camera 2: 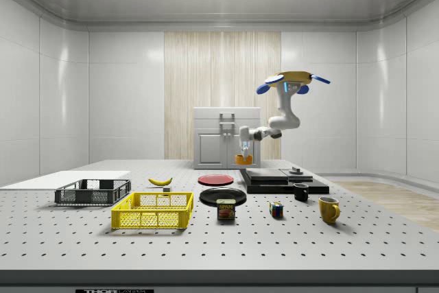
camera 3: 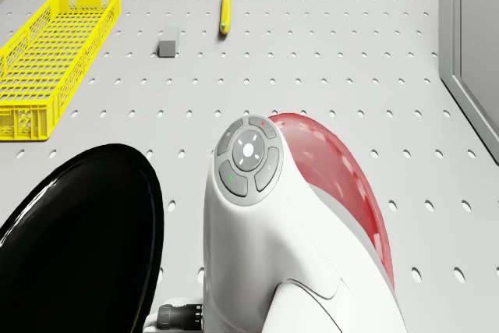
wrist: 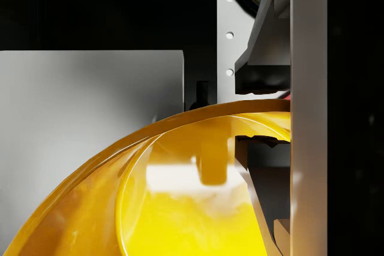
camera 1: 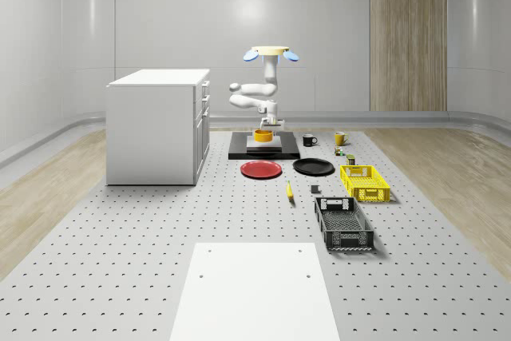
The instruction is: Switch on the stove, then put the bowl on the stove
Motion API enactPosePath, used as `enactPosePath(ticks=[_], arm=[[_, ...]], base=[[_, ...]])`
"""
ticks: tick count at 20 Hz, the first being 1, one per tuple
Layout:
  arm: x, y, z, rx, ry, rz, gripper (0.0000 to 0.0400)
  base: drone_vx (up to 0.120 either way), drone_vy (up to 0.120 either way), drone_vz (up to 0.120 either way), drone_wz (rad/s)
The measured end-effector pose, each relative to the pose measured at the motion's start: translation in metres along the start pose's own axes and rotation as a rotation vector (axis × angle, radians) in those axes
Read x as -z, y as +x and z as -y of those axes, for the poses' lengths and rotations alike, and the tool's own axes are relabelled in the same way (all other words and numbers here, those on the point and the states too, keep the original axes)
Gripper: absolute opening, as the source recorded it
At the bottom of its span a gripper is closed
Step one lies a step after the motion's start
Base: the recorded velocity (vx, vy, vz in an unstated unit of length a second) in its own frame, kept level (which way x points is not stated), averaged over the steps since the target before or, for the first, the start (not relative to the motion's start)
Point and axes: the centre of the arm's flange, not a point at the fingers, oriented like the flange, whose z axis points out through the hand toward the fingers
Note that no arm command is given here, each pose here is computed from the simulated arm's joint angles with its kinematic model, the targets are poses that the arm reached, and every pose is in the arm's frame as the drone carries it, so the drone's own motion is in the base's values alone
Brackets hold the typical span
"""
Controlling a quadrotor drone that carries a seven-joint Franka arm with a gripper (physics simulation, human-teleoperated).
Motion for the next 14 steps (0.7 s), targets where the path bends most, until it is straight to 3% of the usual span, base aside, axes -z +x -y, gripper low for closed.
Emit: enactPosePath(ticks=[14], arm=[[0.0,0.0,0.0,0.0,0.0,0.0,0.01]], base=[[-0.12,0.0,0.0,0.0]])
